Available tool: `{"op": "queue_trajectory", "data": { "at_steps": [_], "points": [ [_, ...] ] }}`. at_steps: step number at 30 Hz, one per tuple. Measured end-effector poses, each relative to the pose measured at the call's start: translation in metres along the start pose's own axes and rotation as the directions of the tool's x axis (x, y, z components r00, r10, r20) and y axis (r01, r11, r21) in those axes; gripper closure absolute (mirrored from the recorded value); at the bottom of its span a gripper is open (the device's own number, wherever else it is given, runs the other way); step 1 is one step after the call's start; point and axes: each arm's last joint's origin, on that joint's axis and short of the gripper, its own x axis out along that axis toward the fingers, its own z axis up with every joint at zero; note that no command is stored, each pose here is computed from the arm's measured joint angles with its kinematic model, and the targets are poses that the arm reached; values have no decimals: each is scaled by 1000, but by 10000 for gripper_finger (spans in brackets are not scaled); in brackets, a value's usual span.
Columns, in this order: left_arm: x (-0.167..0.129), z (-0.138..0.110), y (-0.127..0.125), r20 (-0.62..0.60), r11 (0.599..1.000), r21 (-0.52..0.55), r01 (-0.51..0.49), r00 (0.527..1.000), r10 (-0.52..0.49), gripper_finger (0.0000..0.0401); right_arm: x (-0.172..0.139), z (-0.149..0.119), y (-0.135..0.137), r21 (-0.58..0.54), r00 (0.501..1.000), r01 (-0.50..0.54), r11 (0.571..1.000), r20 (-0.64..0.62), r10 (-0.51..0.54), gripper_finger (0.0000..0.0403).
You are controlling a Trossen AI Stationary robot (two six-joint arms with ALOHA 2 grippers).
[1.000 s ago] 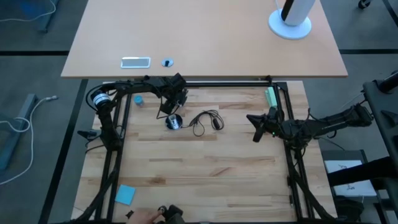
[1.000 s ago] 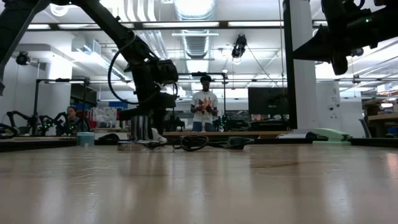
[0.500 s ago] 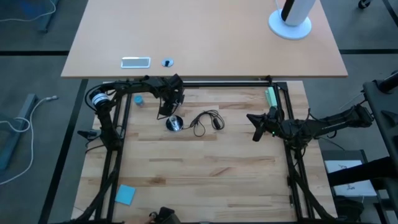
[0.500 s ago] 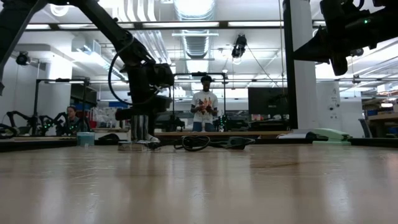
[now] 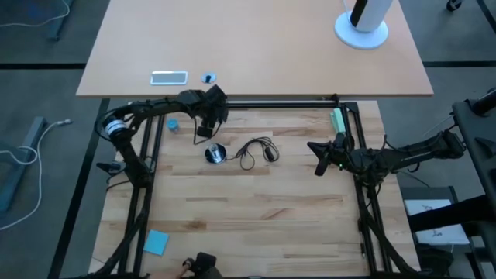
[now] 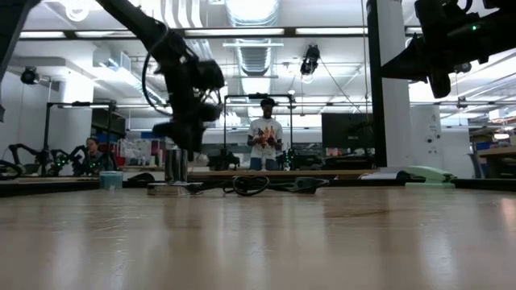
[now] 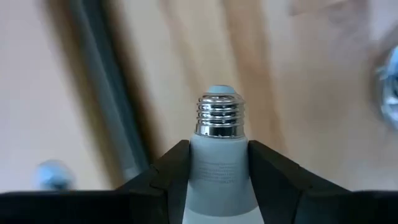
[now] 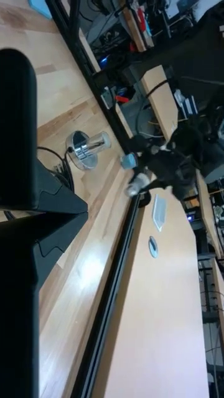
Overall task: Screw lightbulb
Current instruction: Insert the lightbulb into the lamp
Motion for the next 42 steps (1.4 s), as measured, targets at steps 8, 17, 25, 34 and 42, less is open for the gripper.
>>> {"op": "queue_trajectory", "data": {
  "at_steps": [8, 17, 25, 34, 42],
  "points": [
    [-40, 2, -4, -5, 993, 92, -74, 997, 74, 271, 0, -1, 0, 6, 1000, -6, 1000, -6, 6, 403],
    [-70, 32, -68, -105, 909, 344, -234, 953, 284, 311, 0, -1, 0, 38, 1000, -4, 999, -9, 5, 403],
    [-94, 53, -116, 31, 894, 273, -355, 932, 360, 396, 0, -1, 0, 42, 1000, -6, 999, -4, 6, 403],
    [-100, 53, -128, 92, 936, 106, -334, 941, 326, 388, 0, 0, 0, 46, 1000, -7, 999, -1, 7, 403],
    [-90, 71, -127, 253, 969, 18, -246, 939, 233, 385, 0, 0, 0, 48, 1000, -7, 999, 0, 7, 403]
  ]
}}
